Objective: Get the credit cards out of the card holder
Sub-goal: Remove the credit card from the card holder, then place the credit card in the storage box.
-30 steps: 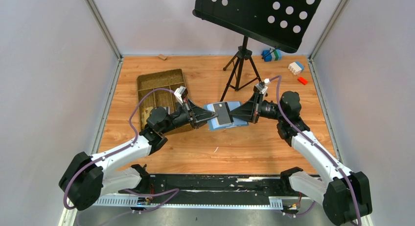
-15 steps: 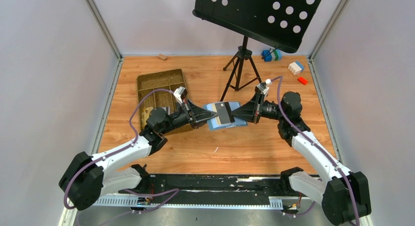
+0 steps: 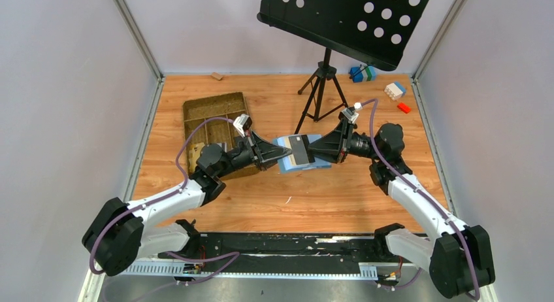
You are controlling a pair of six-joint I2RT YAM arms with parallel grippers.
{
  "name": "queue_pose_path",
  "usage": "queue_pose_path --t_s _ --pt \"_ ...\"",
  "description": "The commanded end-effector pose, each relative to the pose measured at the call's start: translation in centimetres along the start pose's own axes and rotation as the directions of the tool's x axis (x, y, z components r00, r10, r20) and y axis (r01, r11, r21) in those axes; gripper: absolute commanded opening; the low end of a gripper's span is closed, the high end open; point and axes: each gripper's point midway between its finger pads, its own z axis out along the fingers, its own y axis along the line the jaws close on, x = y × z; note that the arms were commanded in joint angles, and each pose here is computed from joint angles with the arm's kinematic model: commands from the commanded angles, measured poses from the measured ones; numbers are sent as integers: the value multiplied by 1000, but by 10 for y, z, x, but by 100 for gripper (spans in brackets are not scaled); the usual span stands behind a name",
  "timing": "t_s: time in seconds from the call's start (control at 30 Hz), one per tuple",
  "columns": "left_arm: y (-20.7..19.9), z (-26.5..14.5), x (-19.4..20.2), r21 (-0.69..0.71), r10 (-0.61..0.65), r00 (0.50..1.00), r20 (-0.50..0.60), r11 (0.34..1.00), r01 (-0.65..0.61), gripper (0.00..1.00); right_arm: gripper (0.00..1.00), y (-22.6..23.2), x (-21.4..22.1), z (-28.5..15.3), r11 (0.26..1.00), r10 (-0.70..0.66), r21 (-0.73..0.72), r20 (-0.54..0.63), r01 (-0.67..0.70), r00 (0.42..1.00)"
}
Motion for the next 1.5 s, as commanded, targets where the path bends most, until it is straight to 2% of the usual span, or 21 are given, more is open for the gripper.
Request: queue_pose_path --t_s 0.0,0.1,0.27,0.37,0.5,0.8,0.87,0.97,1.03,1.13,1.37,1.47 --pt "-48 7 5 148 63 997 -36 987 -57 0 34 8 6 4 999 -33 -33 -34 32 999" --pt "-52 9 6 155 74 996 -47 986 -66 0 31 6 8 6 999 -28 -30 -47 26 999" --pt "-50 8 5 158 63 997 -37 986 -57 0 6 3 6 7 1000 -16 -17 -38 15 999" --pt "-46 4 3 151 53 998 -22 987 -49 0 0 -2 4 5 1000 3 -1 -26 -3 1000" --pt "-37 -3 -4 128 39 999 9 991 -40 0 0 -11 -3 -1 1000 21 18 3 -22 1000" --pt "5 -23 -15 -91 61 996 66 994 -55 0 0 -27 -11 -10 996 25 90 31 -28 999" --pt "21 -26 -15 -185 77 995 57 981 -65 0 0 -30 -13 -10 993 26 115 38 -30 999" --pt "49 -38 -16 -359 131 991 33 927 -111 0 0 -35 -17 -11 986 12 168 46 -20 999" --pt "59 -44 -16 -418 148 989 32 900 -121 0 0 -40 -20 -13 975 -6 222 55 -7 998" --pt "68 -49 -16 -451 148 989 30 885 -118 0 0 -52 -26 -21 949 -17 314 85 -10 996" --pt "88 -53 -12 -478 145 989 -5 869 -130 0 0 -55 -29 -26 933 -69 357 84 34 994" --pt "110 -58 -6 -512 133 990 -57 847 -143 0 0 -47 -29 -24 938 -107 337 68 78 992"
